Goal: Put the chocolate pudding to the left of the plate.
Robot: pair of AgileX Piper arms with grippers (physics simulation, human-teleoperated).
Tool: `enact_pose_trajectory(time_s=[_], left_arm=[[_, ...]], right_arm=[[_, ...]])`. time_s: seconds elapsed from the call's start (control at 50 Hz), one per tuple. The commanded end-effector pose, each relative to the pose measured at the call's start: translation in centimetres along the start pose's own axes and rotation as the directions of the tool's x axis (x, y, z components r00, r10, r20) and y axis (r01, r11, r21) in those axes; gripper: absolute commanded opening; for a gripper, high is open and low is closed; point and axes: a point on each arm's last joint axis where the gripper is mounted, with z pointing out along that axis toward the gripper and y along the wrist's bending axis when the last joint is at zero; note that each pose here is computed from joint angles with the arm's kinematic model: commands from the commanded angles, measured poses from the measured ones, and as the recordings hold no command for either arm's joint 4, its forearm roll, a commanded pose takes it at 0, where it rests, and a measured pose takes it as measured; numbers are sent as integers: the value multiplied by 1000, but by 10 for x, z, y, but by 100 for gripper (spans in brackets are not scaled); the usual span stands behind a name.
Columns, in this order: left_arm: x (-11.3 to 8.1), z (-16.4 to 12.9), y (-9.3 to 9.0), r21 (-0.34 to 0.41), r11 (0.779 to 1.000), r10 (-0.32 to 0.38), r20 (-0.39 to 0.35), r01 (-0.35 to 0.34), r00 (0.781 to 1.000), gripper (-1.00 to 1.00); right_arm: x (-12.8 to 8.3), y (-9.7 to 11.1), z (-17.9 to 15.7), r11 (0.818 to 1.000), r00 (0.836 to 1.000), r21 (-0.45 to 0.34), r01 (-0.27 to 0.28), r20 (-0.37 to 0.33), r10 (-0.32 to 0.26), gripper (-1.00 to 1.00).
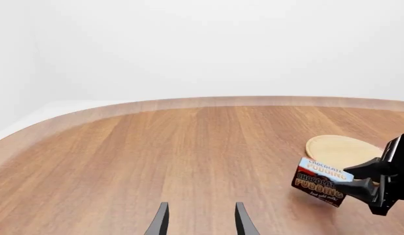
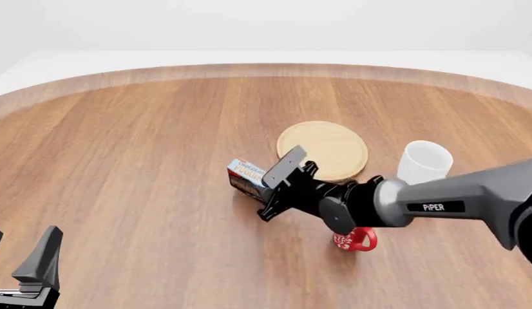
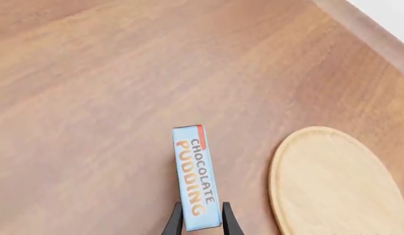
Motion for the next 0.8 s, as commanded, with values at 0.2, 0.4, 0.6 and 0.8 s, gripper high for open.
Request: enact_pose_trajectory(time_s=[0.2, 0.4, 0.6, 0.8], left_arm=[[0, 0, 0, 0, 1000, 0, 0, 0, 1000, 100], [0, 0, 0, 0, 1000, 0, 0, 0, 1000, 100], [0, 0, 0, 0, 1000, 0, 0, 0, 1000, 100], [0, 0, 0, 0, 1000, 0, 0, 0, 1000, 100]], right_arm=[[-24, -2, -37, 1000, 998, 6, -12, 65, 11, -100], [-42, -4, -43, 1000, 997, 1, -8, 73, 8, -100], [-68, -22, -33, 1000, 996, 30, -7, 86, 5, -100], [-81, -29, -18, 999, 997, 38, 9, 80, -12, -100]])
